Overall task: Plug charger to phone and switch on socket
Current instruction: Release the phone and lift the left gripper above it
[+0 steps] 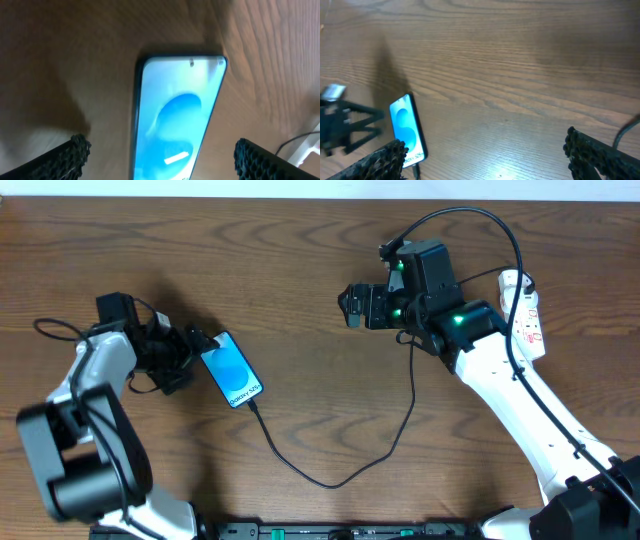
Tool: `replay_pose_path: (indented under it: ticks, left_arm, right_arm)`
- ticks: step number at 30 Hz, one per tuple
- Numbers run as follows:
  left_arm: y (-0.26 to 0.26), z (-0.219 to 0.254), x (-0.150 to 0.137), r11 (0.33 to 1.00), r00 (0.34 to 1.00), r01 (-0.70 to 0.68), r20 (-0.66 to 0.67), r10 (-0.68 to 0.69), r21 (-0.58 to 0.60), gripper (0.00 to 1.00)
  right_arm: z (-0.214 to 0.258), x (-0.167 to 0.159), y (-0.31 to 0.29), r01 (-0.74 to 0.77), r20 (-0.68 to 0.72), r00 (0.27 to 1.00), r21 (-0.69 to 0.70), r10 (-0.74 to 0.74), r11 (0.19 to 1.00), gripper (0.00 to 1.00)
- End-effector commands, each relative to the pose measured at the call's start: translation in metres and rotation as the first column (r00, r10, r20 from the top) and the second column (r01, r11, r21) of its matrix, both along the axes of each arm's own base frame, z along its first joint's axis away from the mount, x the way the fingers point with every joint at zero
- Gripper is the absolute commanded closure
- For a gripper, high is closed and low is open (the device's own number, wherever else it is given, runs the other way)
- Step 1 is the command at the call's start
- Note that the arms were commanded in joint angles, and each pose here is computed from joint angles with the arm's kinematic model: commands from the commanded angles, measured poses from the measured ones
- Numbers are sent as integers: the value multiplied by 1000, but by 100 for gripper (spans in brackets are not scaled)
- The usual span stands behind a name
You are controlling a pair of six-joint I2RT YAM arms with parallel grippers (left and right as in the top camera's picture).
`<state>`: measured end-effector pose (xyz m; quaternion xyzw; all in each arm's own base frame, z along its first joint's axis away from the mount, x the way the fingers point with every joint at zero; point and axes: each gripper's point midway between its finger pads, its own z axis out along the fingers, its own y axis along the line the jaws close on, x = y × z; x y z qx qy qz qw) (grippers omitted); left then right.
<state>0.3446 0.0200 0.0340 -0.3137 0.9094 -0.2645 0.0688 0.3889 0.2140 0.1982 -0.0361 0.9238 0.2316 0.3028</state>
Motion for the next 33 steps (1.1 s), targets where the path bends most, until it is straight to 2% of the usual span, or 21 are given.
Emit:
replay_pose_path:
  ticks: [1, 9, 14, 17, 23, 33]
  left_arm:
    - [6, 38, -6, 985, 985, 106, 120, -122, 133, 5]
    - [-17, 112, -19, 936, 900, 222, 311, -305, 275, 5]
    - [-42, 153, -29, 864, 777, 304, 420, -468, 401, 5]
    - [-50, 168, -34, 830, 741, 297, 435, -512, 471, 5]
    - [-61, 185, -40, 803, 695, 291, 462, -551, 520, 5]
    - [-61, 182, -40, 803, 700, 297, 455, -551, 516, 5]
  right_arm:
    - [10, 4, -7, 21, 43, 999, -32, -19, 999, 1]
    - [10, 4, -7, 20, 42, 999, -32, -19, 999, 1]
    - [5, -1, -9, 19, 17, 1000, -44, -18, 999, 1]
    - [0, -6, -11, 17, -9, 1000, -57, -18, 998, 1]
    - [-4, -10, -13, 16, -32, 999, -68, -18, 998, 1]
    - [-6, -12, -13, 13, -40, 999, -73, -16, 997, 1]
